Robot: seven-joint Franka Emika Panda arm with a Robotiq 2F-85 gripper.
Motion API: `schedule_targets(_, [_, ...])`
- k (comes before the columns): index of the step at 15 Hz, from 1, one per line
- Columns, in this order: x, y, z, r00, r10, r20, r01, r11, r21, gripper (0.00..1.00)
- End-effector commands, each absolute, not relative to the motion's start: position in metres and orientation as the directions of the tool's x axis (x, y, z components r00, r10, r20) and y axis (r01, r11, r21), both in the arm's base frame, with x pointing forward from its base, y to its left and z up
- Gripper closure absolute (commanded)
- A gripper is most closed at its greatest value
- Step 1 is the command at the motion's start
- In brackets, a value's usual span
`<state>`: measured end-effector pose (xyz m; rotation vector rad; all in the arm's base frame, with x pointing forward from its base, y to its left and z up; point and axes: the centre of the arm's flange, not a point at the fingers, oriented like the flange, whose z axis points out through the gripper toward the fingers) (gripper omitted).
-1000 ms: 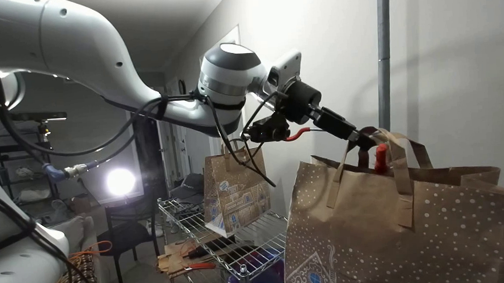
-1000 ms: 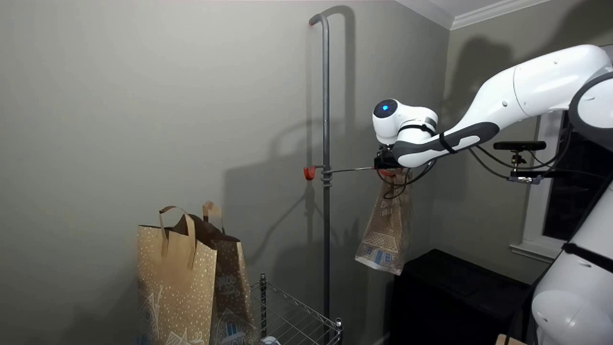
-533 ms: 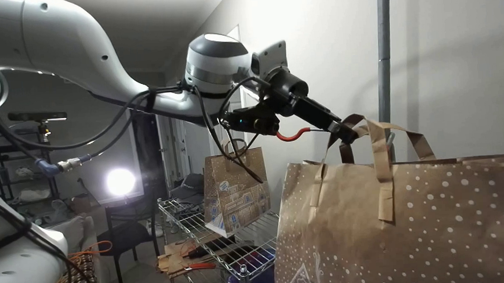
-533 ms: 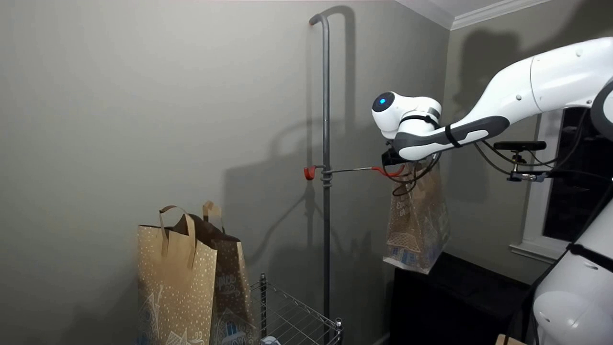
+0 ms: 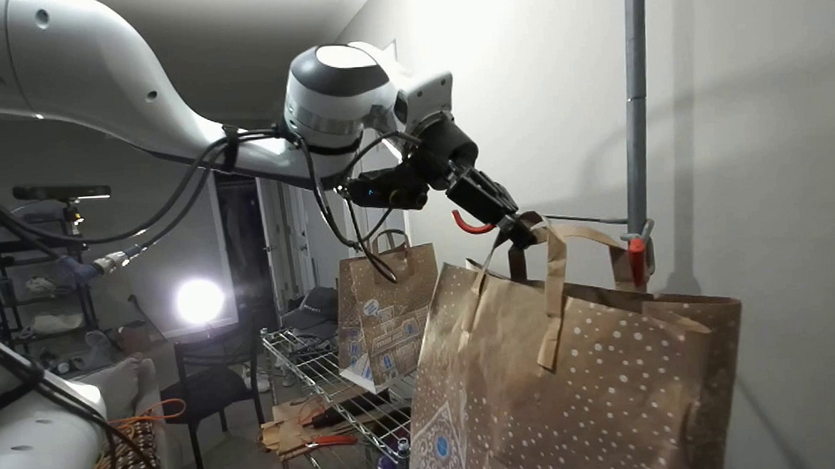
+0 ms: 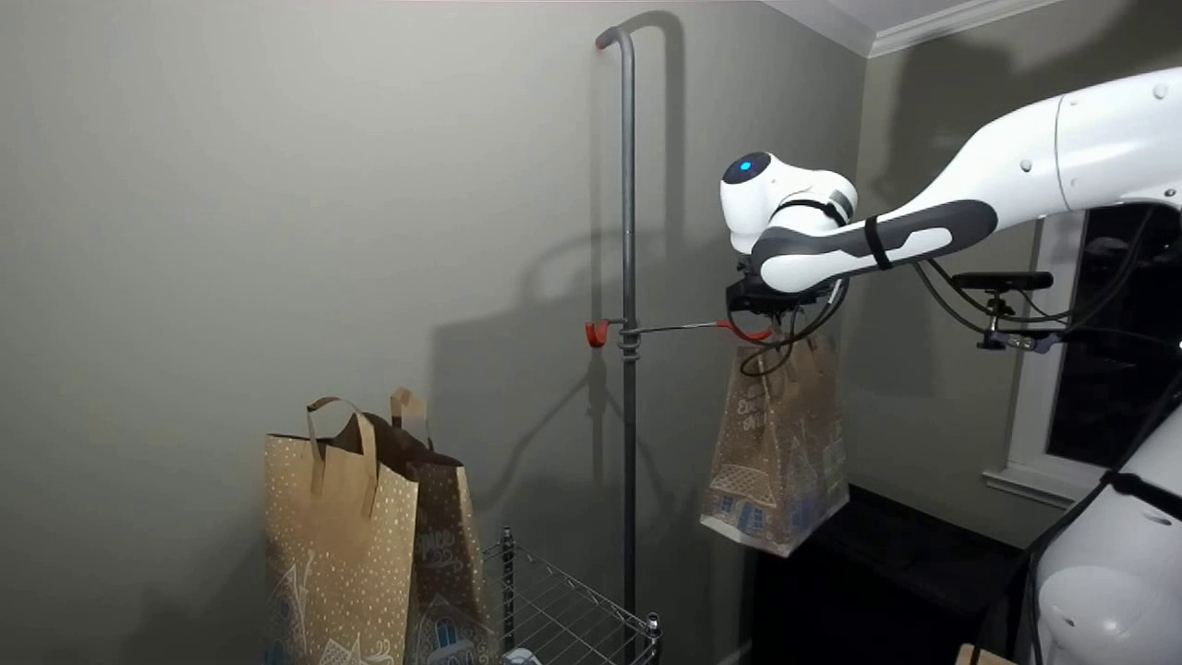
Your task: Move both paper bags from the hooks and place them on the top shelf of the rack
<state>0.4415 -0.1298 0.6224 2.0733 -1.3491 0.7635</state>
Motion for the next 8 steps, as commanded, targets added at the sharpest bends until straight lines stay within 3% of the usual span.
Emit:
schedule_targets(1, [0.421, -0.086, 0.639, 0.406, -0.606, 0.684, -0.871, -0.482, 0.090, 0.99])
schedule_targets(3, [0.414, -0.071, 0.651, 0.399, -0.596, 0.696, -0.872, -0.483, 0.087, 0.99])
schedule_targets(8, [0.411, -0.033, 0.659, 0.523, -0.532, 0.666, -0.742, -0.669, 0.049, 0.99])
